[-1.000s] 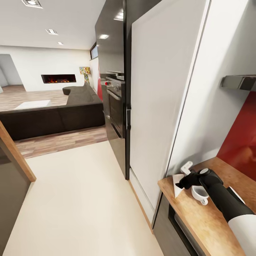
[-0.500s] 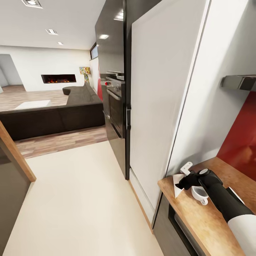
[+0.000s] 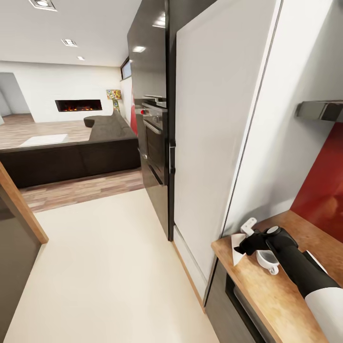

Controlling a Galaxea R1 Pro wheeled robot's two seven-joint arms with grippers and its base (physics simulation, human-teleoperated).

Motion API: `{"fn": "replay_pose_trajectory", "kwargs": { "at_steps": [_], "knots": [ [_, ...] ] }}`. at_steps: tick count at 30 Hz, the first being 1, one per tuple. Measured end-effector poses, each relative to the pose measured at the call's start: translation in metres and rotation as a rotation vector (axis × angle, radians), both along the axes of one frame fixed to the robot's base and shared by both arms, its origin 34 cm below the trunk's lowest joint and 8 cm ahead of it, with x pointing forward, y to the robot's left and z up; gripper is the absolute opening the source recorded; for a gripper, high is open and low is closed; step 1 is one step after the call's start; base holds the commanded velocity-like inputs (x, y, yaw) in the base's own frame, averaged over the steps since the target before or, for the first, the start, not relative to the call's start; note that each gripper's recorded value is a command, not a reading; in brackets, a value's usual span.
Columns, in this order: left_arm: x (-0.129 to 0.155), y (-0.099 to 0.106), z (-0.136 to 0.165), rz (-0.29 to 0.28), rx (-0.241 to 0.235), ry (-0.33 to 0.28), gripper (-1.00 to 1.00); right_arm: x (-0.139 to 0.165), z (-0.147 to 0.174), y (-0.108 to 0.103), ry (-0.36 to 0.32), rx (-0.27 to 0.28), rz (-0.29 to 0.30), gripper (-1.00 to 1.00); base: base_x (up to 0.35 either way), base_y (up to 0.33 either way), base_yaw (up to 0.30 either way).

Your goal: Set up a coffee station on the kitchen countertop: keep the coffee maker on the countertop, move the bottle of coffee from the kitchen shelf to the counter next to the coffee maker, place a paper coffee filter on top of the coffee maker, put the saucer next to the coffee maker with the coffee cup on the saucer, and place the electric kettle next to the coffee maker.

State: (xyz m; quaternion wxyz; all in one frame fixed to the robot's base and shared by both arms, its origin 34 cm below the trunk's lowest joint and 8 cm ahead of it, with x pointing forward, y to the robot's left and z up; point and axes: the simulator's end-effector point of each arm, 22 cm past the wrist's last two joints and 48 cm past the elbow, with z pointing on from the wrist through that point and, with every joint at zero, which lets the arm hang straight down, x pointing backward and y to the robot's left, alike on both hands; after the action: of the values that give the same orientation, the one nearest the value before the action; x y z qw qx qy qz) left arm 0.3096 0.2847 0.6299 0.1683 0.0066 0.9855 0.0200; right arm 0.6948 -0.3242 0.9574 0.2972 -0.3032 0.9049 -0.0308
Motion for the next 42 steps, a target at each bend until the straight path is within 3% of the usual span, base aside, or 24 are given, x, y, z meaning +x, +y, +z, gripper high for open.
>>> {"fn": "replay_pose_trajectory", "kwargs": {
  "at_steps": [42],
  "knots": [
    [0.0002, 0.0002, -0.0001, 0.000, 0.000, 0.000, 1.00, 0.0022, 0.0040, -0.0007, -0.010, -0.009, 0.002, -1.00, -0.014, 0.008, 0.000]
  ]
}}
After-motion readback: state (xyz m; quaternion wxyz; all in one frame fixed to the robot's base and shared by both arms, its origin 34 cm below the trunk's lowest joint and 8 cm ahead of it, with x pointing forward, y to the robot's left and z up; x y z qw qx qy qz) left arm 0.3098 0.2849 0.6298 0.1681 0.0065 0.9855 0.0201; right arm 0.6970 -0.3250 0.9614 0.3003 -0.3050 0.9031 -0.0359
